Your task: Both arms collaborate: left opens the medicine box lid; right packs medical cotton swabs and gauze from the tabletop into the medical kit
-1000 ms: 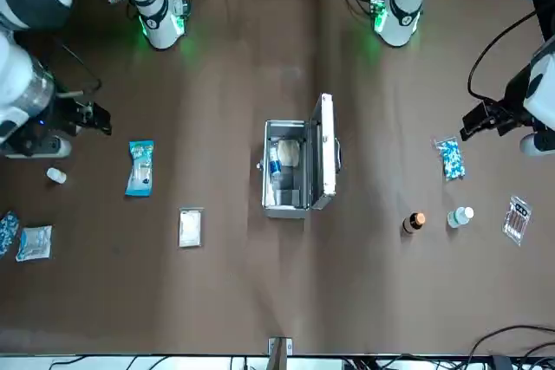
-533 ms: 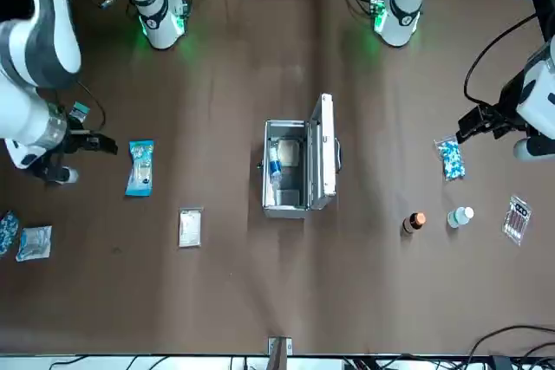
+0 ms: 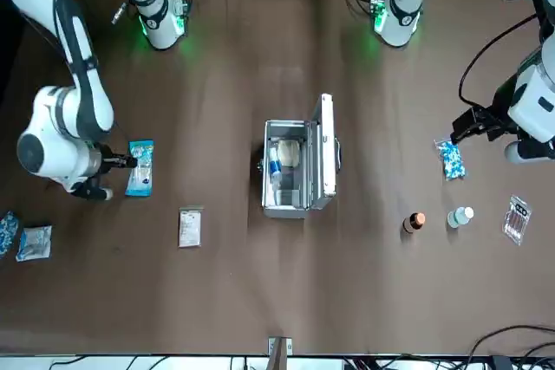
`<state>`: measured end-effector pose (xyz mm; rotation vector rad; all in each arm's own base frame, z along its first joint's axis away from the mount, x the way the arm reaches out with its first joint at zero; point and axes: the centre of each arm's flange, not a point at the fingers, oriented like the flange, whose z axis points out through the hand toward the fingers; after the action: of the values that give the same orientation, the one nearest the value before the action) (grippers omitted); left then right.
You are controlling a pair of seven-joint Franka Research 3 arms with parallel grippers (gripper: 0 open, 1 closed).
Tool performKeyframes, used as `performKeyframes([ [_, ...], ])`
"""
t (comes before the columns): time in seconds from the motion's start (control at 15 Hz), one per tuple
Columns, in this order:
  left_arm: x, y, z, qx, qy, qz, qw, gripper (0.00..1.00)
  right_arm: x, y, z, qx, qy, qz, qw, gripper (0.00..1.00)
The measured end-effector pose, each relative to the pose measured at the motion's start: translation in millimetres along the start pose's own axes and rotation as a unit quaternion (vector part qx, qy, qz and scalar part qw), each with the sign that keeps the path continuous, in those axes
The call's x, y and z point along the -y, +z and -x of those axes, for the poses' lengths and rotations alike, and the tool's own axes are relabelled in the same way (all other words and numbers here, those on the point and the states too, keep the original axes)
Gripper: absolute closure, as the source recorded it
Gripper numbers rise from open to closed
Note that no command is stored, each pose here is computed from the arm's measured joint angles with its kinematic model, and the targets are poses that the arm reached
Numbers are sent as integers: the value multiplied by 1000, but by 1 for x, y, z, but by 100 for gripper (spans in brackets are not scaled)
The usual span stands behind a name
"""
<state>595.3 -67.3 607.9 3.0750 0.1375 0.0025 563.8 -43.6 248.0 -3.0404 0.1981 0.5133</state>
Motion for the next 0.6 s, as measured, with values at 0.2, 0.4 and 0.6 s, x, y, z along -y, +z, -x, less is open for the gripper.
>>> performKeyframes([
  [0.2, 1, 3, -2, 3, -1, 0, 1000, 0, -7, 29, -6, 24, 5, 1, 1000, 31],
  [0.4, 0, 6, -3, 4, 0, 0, 1000, 0, -20, 48, -9, 39, 8, -2, 999, 34],
  [0.6, 1, 6, -3, 5, -1, 0, 1000, 0, -23, 59, -10, 48, 6, -2, 999, 37],
])
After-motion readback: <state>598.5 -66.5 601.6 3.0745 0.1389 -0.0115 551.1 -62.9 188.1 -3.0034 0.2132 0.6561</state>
